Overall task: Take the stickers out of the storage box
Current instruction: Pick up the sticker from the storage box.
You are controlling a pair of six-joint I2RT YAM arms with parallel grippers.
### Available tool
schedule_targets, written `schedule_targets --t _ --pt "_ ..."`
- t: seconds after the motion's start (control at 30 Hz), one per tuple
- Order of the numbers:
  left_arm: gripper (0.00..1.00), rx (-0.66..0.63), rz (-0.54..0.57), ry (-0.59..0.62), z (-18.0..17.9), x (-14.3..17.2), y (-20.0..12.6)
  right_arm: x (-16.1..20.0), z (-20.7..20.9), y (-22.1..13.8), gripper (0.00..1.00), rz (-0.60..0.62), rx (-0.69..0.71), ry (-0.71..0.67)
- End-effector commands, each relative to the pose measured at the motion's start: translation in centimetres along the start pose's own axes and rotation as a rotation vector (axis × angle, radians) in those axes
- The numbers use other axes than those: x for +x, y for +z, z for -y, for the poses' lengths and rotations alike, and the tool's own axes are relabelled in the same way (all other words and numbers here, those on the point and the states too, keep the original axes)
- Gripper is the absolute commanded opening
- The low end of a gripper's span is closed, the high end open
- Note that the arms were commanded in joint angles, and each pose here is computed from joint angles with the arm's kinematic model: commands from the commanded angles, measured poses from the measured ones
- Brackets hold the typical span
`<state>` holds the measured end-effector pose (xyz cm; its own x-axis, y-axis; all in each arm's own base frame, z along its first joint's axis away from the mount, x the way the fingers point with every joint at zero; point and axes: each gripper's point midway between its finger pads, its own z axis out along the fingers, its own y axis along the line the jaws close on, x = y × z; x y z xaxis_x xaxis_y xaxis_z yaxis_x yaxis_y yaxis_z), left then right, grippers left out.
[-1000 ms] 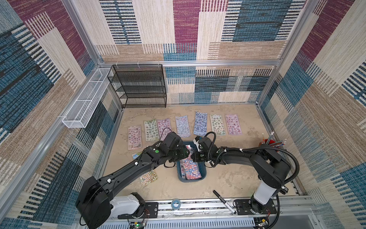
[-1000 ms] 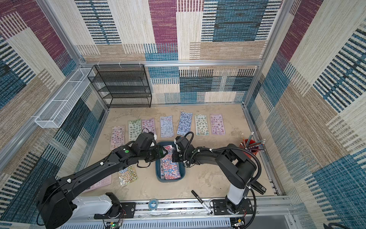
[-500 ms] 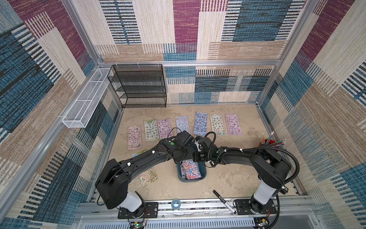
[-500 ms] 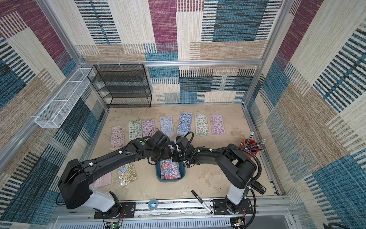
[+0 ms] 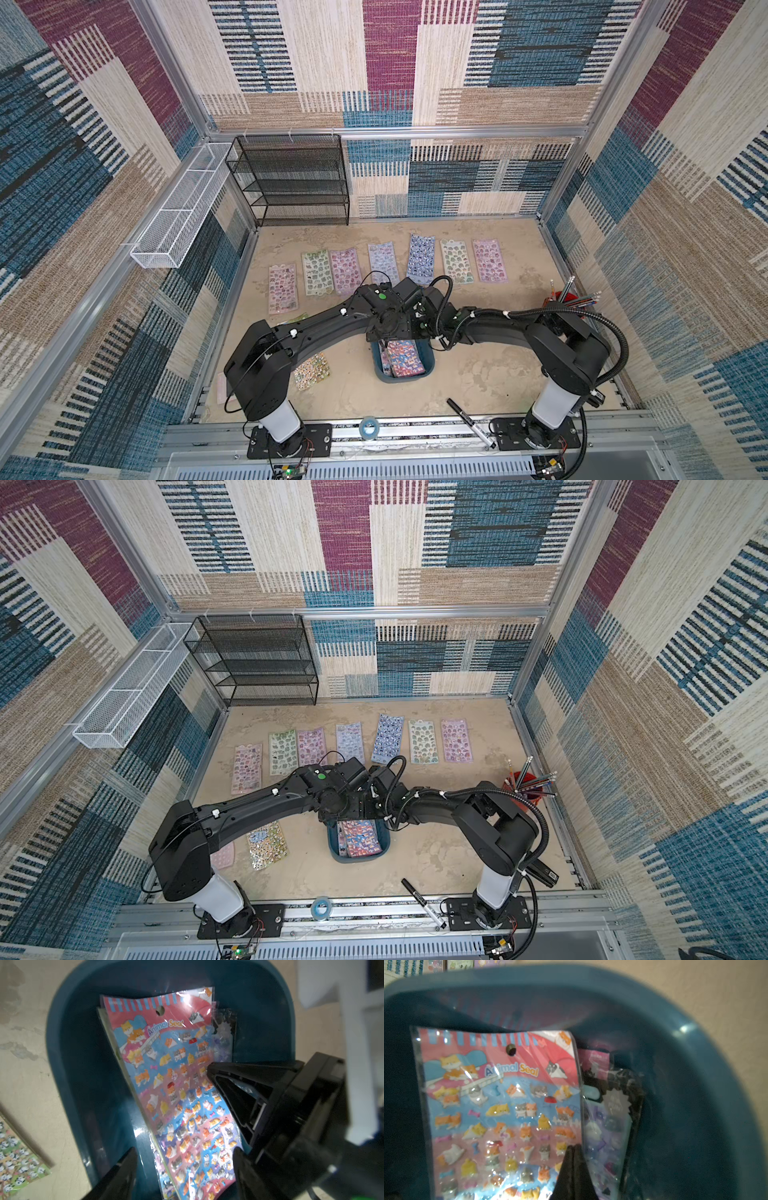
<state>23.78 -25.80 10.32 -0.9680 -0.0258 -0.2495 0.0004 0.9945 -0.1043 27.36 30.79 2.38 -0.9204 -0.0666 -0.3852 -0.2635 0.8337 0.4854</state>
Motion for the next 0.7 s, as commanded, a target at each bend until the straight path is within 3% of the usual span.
schedule_targets --t 0.0,0.3,0.53,0.67 --pt "0.72 -0.005 0.009 -0.007 -0.1 -0.1 0.4 5.6 5.8 -0.6 0.0 -0.198 0.241 0.035" --pt "0.56 0.044 -0.007 -0.023 1.0 0.3 2.8 5.6 5.8 -0.7 0.0 -0.198 0.235 0.043" --pt "0.32 0.065 -0.004 -0.019 1.5 0.1 2.7 5.6 5.9 -0.8 0.0 -0.199 0.233 0.048" --pt "0.11 0.068 -0.011 -0.024 1.4 0.1 3.0 5.6 5.9 -0.9 0.0 -0.197 0.232 0.05"
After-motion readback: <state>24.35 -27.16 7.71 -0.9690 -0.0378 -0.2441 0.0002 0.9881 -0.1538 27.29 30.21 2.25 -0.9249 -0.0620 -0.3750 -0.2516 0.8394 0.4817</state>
